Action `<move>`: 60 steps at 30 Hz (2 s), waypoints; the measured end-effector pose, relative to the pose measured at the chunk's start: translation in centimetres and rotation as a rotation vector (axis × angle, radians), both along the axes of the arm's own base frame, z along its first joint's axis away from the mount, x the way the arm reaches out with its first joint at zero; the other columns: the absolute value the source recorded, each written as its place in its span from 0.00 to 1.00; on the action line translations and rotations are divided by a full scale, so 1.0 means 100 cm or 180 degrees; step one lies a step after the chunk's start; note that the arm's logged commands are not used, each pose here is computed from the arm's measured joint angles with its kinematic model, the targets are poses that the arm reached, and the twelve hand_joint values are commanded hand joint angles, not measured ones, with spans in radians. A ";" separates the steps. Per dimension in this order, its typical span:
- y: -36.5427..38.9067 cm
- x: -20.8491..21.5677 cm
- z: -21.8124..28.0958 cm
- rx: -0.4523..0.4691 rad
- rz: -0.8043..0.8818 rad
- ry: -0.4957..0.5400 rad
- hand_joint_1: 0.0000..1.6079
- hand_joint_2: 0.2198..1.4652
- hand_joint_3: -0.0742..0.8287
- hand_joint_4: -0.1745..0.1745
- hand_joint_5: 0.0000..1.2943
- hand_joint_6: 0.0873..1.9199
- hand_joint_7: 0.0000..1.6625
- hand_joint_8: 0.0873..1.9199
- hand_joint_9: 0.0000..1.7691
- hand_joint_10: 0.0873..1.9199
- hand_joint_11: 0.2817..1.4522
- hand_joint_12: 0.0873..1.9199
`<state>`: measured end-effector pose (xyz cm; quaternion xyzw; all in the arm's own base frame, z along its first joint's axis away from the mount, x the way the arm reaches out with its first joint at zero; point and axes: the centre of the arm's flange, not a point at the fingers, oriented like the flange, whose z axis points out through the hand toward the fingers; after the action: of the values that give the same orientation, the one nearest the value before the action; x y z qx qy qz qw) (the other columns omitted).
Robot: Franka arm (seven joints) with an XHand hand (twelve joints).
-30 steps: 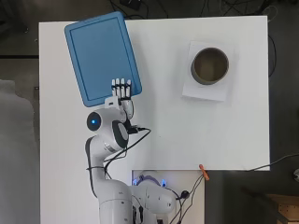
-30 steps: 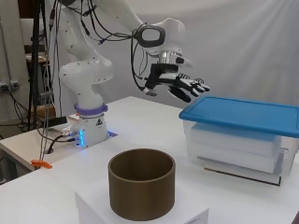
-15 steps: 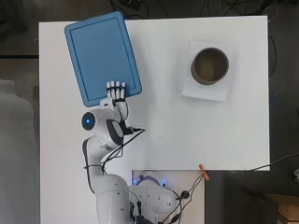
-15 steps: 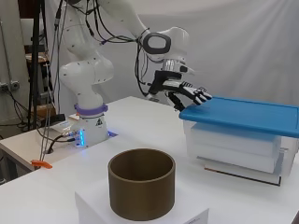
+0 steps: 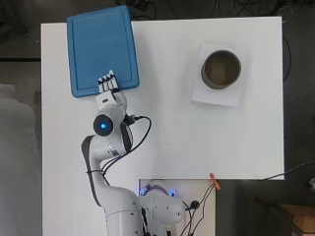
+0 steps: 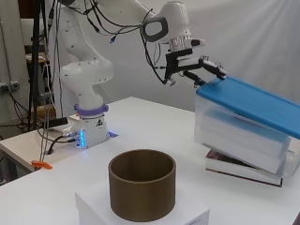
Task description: Teleoperate dual arm-hand system to remove items from a box
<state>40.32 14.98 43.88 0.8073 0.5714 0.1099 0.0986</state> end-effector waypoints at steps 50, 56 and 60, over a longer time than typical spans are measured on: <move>0.128 -0.108 0.062 0.0937 0.3553 0.0849 0.85 0.81 0.08 0.85 0.21 0.98 0.41 0.82 0.45 0.57 0.47 0.00; 0.087 -0.130 0.046 0.1059 0.3429 0.0849 0.18 0.53 0.05 0.66 0.04 0.20 0.11 0.15 0.17 0.14 0.19 0.00; 0.082 -0.116 0.070 0.1448 0.3056 0.1027 0.01 0.43 0.08 0.63 0.01 0.00 0.07 0.00 0.17 0.00 0.14 0.00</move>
<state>28.69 23.16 50.90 0.4638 0.8449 0.1382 -0.2281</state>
